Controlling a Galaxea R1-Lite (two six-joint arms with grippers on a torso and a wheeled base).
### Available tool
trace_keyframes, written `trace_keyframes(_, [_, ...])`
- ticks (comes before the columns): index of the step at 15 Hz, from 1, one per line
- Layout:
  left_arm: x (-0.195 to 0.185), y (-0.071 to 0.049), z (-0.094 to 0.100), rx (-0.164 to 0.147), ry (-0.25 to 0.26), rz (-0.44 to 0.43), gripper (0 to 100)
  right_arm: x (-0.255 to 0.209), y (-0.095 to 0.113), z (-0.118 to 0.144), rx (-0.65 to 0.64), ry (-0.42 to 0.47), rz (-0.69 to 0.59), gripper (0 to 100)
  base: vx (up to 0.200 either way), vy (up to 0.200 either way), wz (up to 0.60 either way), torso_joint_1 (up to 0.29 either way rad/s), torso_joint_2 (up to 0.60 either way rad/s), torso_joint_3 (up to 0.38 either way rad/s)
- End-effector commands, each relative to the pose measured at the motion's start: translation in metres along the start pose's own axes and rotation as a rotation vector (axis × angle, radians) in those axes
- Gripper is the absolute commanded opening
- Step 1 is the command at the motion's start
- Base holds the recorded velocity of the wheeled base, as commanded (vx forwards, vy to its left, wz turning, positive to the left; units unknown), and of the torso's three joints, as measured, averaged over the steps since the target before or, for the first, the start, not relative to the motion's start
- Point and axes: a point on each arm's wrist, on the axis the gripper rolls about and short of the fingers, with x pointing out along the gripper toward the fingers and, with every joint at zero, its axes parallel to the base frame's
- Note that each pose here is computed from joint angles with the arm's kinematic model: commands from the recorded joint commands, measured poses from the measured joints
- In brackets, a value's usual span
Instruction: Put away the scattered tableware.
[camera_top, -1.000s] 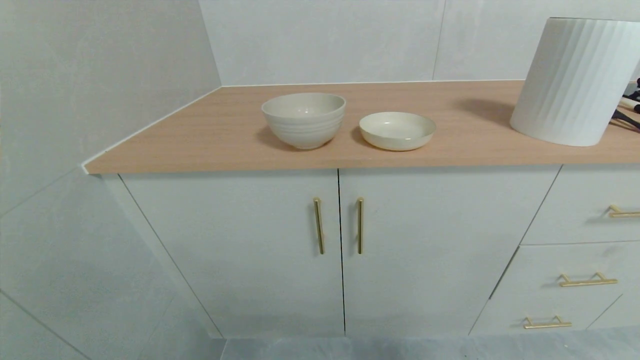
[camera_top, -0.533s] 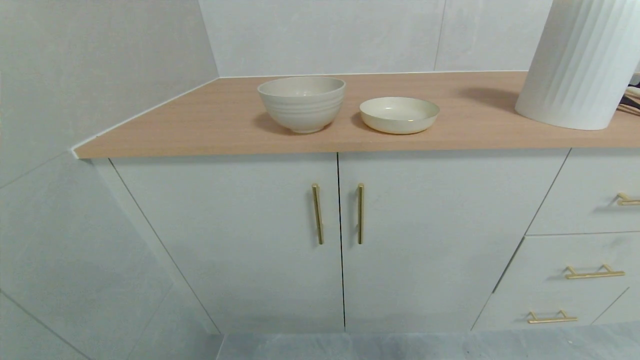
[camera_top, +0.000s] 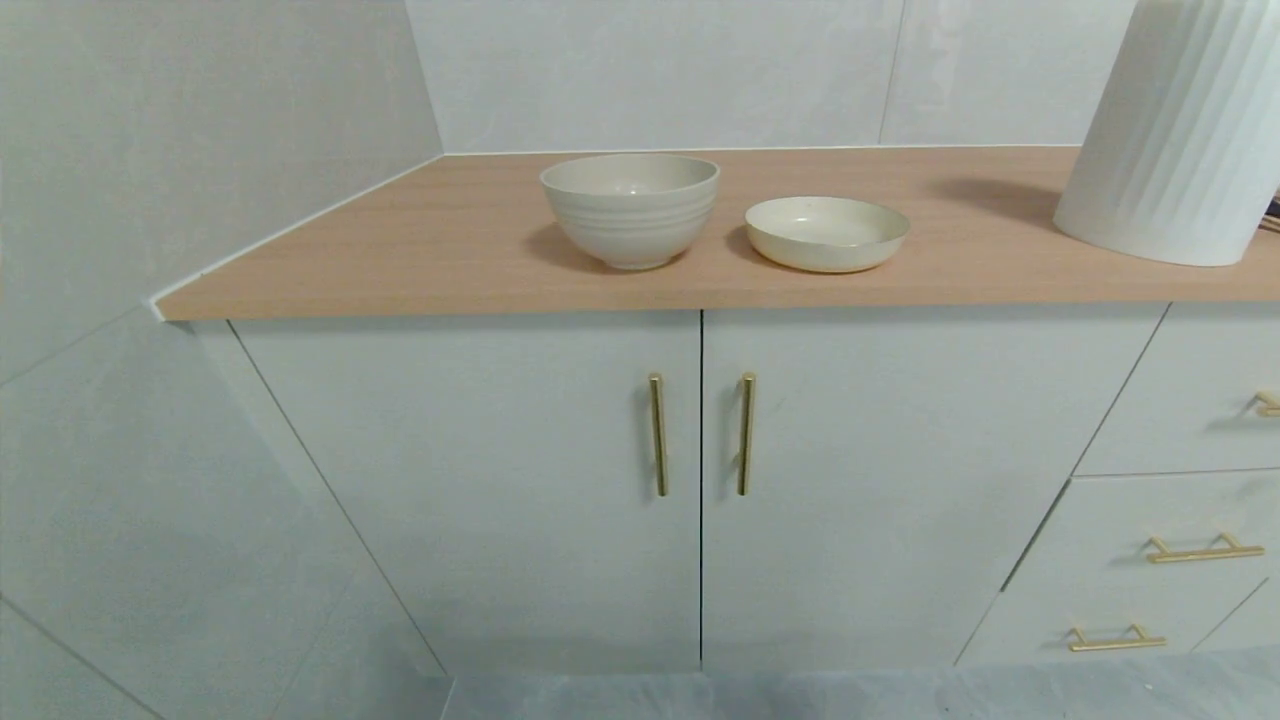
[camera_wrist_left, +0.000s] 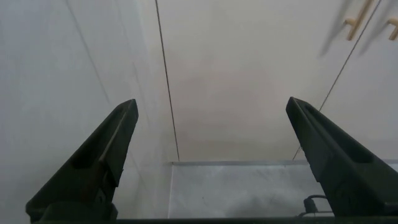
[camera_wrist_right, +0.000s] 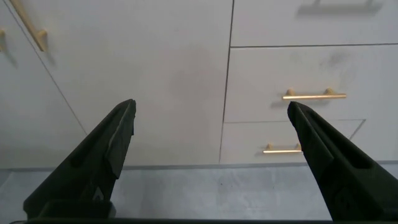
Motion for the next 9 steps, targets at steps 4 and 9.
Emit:
trace_keyframes(4, [0.0001, 0.0, 0.0001, 0.0, 0.001, 0.0, 100, 0.0001, 0.0, 0.0, -0.003, 0.002, 0.001, 100, 0.0, 0.0, 0.0, 0.0, 0.0, 0.0])
trace_keyframes(9, [0.0001, 0.0, 0.0001, 0.0, 0.001, 0.0, 100, 0.0, 0.0006, 0.0009, -0.023, -0.005, 0.029, 100, 0.0, 0.0, 0.0, 0.0, 0.0, 0.0])
